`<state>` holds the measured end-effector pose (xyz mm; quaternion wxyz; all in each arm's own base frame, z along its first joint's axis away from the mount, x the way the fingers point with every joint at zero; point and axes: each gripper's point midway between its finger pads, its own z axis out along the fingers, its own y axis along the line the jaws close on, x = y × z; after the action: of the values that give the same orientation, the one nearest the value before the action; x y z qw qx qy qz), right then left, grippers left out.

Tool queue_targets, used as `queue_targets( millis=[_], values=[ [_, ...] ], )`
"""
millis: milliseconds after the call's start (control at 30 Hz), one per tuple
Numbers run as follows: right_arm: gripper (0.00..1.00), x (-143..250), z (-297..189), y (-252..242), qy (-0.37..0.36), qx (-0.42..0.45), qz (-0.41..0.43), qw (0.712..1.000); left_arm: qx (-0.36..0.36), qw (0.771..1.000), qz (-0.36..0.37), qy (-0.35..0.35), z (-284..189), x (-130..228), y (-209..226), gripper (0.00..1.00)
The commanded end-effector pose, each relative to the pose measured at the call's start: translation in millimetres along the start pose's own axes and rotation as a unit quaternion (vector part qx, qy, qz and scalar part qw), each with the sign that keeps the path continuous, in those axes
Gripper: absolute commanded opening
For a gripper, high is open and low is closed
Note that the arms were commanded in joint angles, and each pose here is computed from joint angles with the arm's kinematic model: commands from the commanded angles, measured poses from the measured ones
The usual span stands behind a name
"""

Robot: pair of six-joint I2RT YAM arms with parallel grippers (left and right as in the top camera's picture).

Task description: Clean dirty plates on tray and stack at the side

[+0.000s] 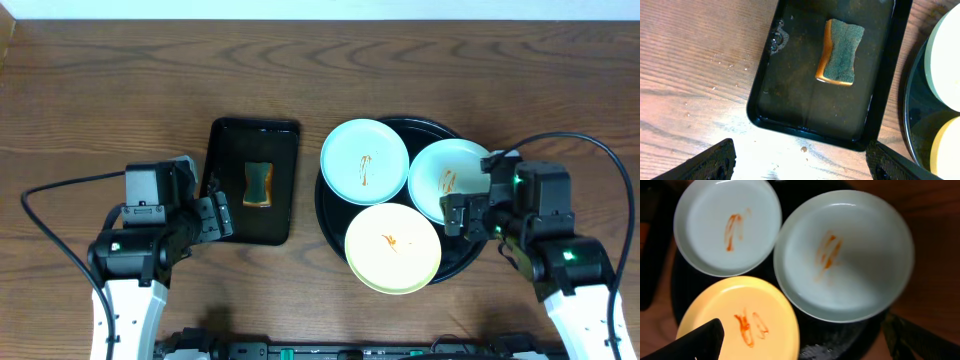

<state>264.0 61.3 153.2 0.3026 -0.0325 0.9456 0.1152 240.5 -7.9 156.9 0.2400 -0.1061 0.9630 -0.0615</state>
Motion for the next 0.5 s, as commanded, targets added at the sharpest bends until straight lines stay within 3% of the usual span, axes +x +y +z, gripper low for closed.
queue_targets(
  millis=[0,233,467],
  values=[
    [0.99,-5.6,1.7,11.0,0.001,-0.033,-0.005,0.999,0.014,0.999,0.004,-0.031,-6.5,-17.5,-6.2,0.85],
    [0.99,1.7,13.5,8.4,0.029,-0.031,0.001,0.999,0.036,0.993,-0.013,-0.116,-5.7,-65.1,-17.1,0.82],
    [0.99,2.9,15.8,7.8,0.034,-0.03,0.002,0.999,0.044,0.996,0.027,-0.069,42.3,-66.7,-40.0,0.79]
  ],
)
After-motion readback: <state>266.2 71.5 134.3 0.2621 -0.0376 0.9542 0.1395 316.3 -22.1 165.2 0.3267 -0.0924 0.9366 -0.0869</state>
